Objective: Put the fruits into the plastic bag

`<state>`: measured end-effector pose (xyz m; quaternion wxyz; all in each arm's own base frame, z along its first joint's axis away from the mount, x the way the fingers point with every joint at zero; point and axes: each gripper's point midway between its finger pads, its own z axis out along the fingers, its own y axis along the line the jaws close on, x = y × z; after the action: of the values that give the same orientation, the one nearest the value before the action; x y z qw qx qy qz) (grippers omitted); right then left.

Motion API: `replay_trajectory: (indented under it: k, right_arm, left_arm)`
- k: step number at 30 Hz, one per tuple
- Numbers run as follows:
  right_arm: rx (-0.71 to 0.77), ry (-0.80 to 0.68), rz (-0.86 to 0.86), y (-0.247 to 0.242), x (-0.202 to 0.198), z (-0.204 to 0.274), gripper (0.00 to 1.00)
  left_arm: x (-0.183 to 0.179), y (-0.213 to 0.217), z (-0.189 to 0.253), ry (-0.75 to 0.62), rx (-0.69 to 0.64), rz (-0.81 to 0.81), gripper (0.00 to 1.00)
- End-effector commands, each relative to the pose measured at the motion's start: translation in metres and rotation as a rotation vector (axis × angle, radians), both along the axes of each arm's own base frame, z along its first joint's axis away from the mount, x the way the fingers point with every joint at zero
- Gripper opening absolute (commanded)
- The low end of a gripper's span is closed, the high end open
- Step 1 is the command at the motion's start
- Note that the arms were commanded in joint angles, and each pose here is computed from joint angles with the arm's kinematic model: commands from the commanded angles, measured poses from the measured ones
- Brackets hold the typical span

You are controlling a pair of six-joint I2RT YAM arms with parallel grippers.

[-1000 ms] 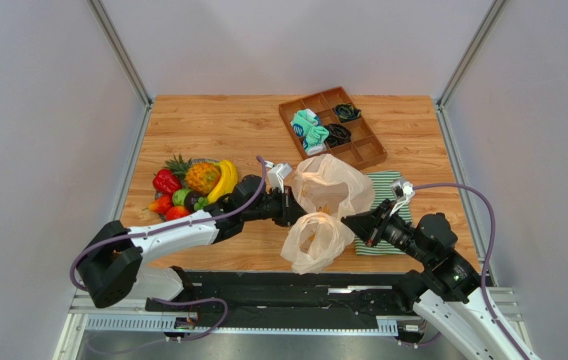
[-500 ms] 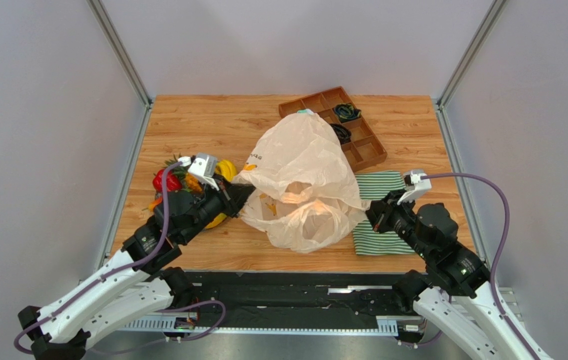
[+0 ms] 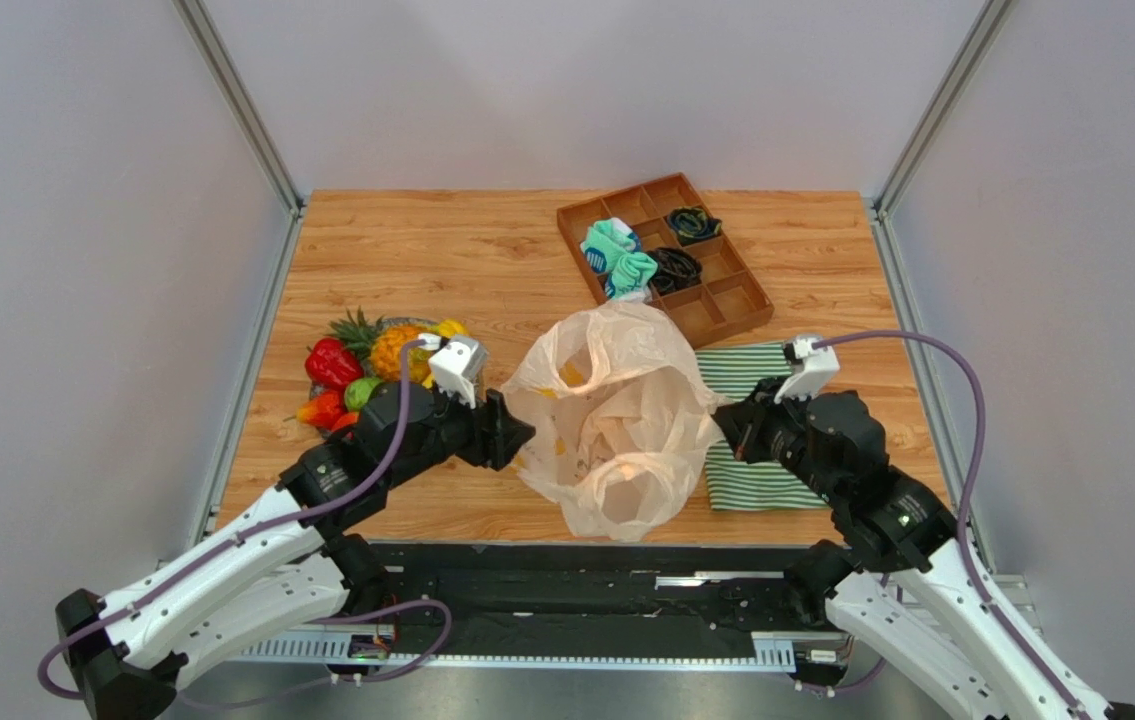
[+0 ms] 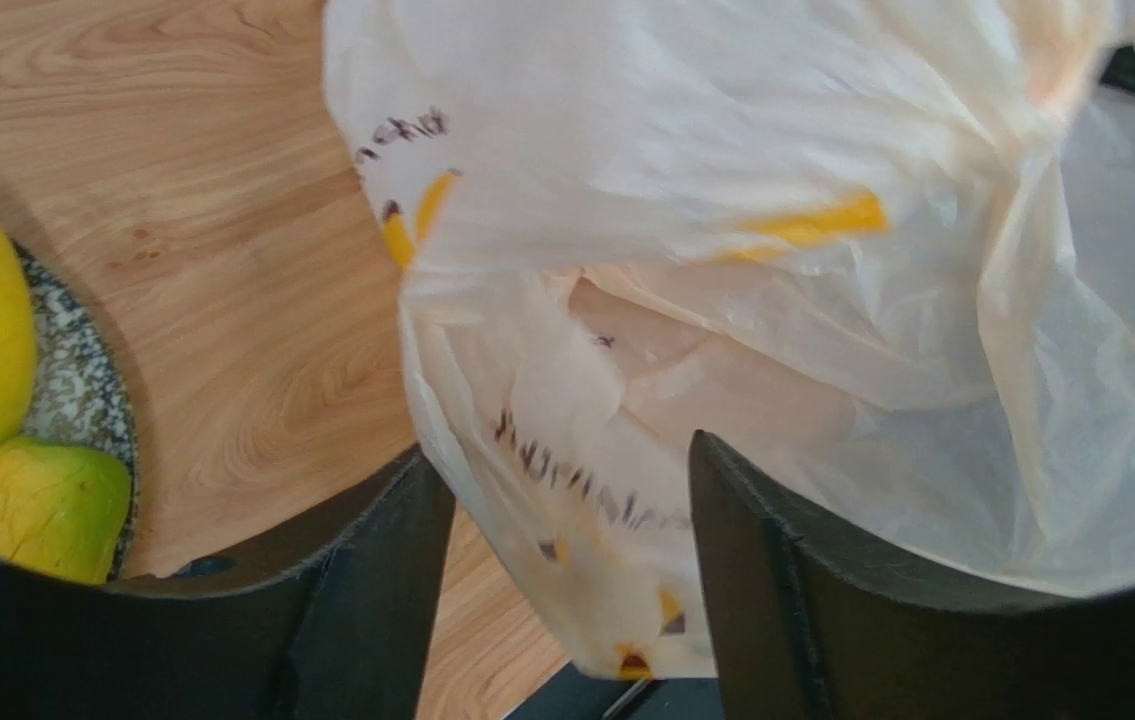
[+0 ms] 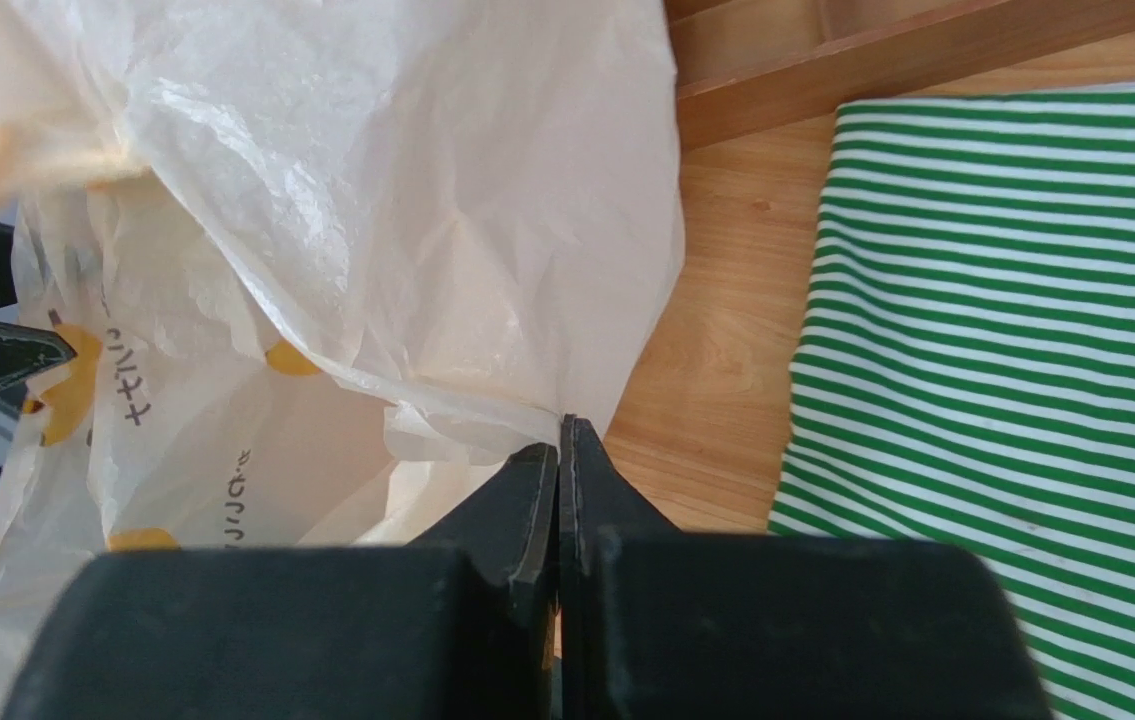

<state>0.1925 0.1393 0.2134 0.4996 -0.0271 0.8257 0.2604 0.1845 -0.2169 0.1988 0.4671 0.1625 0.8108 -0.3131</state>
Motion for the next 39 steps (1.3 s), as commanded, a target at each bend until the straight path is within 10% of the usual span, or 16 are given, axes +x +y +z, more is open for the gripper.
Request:
replay_trajectory:
  k: [1,18,32,39]
  right_arm:
    - [0.073,0.007,0.120,0.033,0.003,0.004,0.00]
    - [0.015,-0.010,0.214,0.049,0.012,0.025,0.00]
    - [0.010,-0.010,0.150,0.043,0.021,0.029,0.00]
    - [0.017,-0.016,0.139,0.042,0.021,0.035,0.00]
  left_arm:
    - [-0.005,-0.027,0.043,-0.112,-0.053,-0.161,0.77]
    - [0.045,0.016,0.111,-0.327,0.165,0.105,0.93]
    - [0.004,0.029,0.149,-0.378,-0.181,-0.082,0.99]
    - [0.057,0.099,0.098,-0.145,-0.191,0.253,0.99]
